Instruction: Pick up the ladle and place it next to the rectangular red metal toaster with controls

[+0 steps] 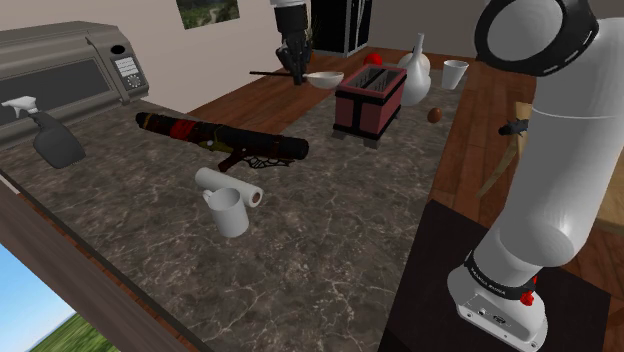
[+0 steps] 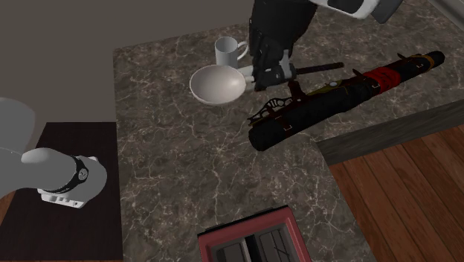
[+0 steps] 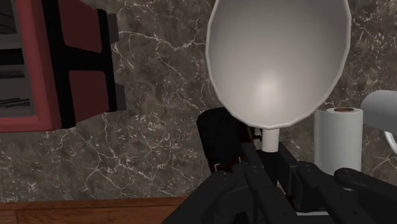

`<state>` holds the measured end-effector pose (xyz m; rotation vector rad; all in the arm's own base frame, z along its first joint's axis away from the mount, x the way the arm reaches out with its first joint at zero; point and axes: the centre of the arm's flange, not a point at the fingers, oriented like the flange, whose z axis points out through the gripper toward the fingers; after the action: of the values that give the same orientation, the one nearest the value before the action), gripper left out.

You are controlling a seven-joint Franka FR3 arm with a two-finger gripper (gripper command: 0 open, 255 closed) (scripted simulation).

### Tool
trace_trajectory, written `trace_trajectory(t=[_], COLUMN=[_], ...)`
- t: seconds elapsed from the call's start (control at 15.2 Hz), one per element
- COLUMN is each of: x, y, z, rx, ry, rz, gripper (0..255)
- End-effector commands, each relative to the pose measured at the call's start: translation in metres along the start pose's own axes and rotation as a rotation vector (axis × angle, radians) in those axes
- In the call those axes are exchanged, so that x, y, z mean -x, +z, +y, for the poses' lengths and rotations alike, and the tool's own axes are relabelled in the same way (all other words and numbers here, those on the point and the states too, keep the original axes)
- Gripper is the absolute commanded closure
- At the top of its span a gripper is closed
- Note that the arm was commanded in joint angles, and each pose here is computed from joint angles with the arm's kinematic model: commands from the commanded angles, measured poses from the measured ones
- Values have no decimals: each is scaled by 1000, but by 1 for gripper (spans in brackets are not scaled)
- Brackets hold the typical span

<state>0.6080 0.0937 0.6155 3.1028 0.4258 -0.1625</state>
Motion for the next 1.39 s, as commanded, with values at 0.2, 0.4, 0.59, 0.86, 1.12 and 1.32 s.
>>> trace_trajectory(t=[0.2,0.4,0.59,0.86,1.12,1.32], x=[-23,-24,-26,-28,-30,-32], y=[-1,15,31,52,73,89], z=[58,58,58,58,58,59], rx=[0,0,0,0,0,0], ry=[-1,-1,-1,-1,-1,-1], rz=[0,0,0,0,0,0], gripper=[255,255,255,255,255,255])
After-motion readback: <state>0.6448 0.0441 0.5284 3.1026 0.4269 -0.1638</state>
